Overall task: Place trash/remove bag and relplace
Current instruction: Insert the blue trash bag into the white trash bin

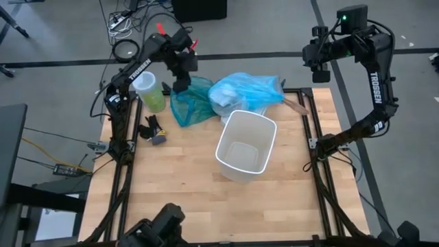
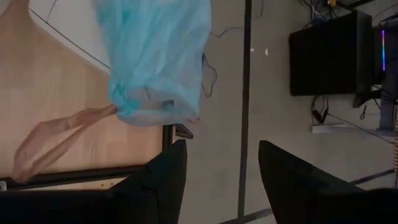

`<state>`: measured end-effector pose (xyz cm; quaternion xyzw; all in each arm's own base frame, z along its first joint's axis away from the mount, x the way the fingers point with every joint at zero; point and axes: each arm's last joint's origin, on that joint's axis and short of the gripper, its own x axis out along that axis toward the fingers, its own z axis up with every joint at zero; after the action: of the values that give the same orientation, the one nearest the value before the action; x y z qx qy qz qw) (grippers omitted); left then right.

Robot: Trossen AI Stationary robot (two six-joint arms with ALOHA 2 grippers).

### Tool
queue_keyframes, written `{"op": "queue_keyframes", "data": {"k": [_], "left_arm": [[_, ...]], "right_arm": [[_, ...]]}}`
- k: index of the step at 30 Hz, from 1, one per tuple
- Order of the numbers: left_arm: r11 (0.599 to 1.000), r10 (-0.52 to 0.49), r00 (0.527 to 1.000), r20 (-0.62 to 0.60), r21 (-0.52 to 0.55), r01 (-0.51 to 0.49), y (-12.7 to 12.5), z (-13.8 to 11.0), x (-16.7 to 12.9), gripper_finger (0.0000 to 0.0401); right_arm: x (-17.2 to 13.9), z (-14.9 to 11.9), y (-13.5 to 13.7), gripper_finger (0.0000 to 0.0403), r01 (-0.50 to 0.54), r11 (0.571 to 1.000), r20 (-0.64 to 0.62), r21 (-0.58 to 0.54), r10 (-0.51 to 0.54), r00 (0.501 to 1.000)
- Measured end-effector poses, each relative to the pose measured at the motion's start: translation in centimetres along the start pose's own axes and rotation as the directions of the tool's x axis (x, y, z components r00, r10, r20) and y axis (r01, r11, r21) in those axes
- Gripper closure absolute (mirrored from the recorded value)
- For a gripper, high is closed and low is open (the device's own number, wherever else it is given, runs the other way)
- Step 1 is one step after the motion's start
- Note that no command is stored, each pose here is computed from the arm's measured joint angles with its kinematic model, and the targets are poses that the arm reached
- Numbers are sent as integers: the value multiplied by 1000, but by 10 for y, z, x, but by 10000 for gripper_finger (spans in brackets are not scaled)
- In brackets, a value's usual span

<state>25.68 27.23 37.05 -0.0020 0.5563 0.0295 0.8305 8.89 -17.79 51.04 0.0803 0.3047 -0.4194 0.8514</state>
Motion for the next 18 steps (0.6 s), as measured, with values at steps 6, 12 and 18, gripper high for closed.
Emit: {"op": "queue_keyframes", "data": {"k": [6,12,18], "left_arm": [[992,79,989,-124,103,-66,-7,1,17,328],[994,-22,971,-237,99,47,-18,-18,56,346],[993,-47,967,-251,97,74,-29,-42,65,351]], "right_arm": [[5,1,-1,216,-14,1000,-10,1,14,1000],[7,1,0,217,-33,999,-11,1,33,999],[7,1,0,216,-34,999,-13,1,34,999]]}}
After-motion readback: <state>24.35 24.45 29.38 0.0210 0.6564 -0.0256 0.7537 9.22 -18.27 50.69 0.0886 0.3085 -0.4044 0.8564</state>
